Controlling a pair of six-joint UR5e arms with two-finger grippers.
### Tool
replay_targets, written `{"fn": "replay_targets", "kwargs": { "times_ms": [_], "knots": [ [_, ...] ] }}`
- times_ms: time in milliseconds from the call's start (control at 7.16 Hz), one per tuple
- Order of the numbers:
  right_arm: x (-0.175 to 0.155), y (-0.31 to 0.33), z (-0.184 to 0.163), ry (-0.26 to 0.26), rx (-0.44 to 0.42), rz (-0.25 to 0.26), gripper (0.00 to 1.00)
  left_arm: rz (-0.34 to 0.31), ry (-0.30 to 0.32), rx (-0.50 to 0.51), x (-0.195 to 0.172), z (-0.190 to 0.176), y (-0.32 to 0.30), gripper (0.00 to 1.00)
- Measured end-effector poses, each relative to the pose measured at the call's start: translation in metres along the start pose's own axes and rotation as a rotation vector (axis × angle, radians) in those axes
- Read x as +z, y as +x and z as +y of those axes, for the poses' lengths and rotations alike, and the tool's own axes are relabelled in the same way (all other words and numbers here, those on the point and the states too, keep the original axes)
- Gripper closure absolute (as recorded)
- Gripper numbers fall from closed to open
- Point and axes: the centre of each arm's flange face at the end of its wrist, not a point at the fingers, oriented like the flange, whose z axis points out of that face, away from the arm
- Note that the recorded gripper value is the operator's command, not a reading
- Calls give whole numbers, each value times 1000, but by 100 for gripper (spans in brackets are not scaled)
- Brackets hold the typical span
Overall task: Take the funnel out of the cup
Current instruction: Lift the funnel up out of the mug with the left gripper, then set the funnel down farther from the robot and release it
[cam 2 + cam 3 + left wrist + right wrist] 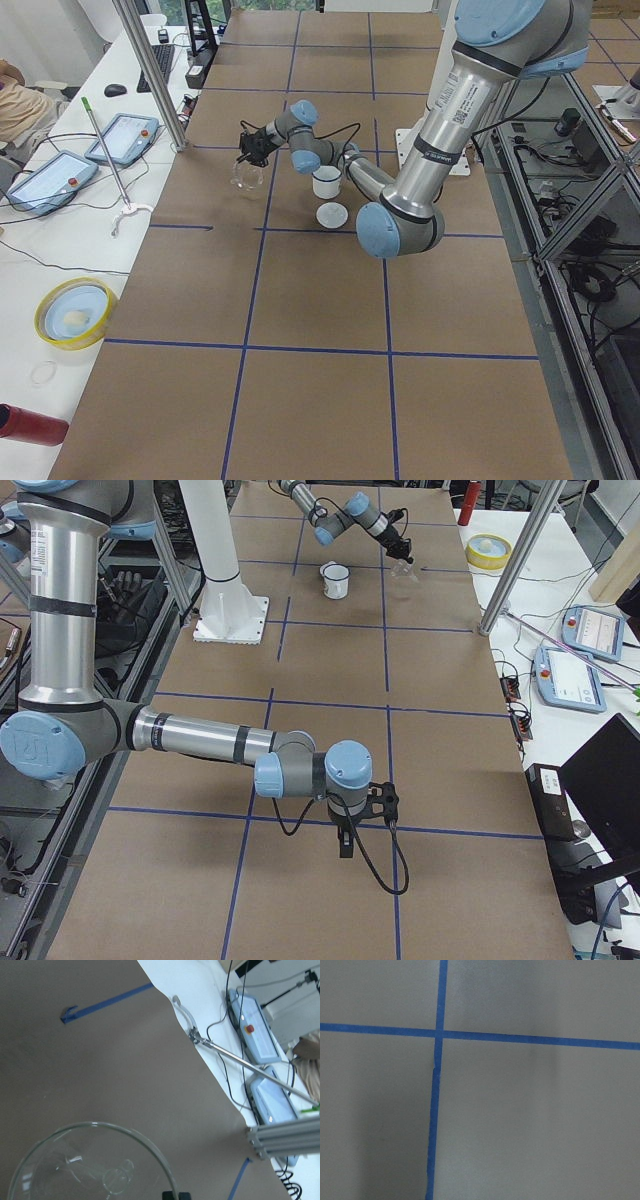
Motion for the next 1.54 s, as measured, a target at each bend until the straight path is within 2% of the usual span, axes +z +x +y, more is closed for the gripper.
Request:
{"fn": "replay_targets", "kwargs": {
  "times_ms": [140, 279, 419, 559, 699, 978, 1118, 1397, 1537],
  "knots": [
    [0, 0, 0, 0, 0, 0, 0, 9, 37, -36, 17, -4, -8, 100],
    [0, 0, 0, 0, 0, 0, 0, 10, 57, -57, 30, -5, -13, 93],
    [0, 0, 0, 0, 0, 0, 0, 12, 64, -64, 35, -5, -14, 63],
    [0, 0, 0, 0, 0, 0, 0, 10, 69, -60, 39, -6, -16, 40],
    [0, 0, 0, 0, 0, 0, 0, 6, 72, -38, 41, -7, -18, 0],
    [0, 0, 0, 0, 0, 0, 0, 2, 72, 42, 41, -11, -15, 0],
    [0, 0, 0, 0, 0, 0, 0, -5, 35, 129, 35, -13, -7, 0],
    [0, 0, 0, 0, 0, 0, 0, -62, -106, 422, -1, -25, 11, 0],
    [0, 0, 0, 0, 0, 0, 0, -101, -171, 614, -33, -32, 20, 0]
  ]
}}
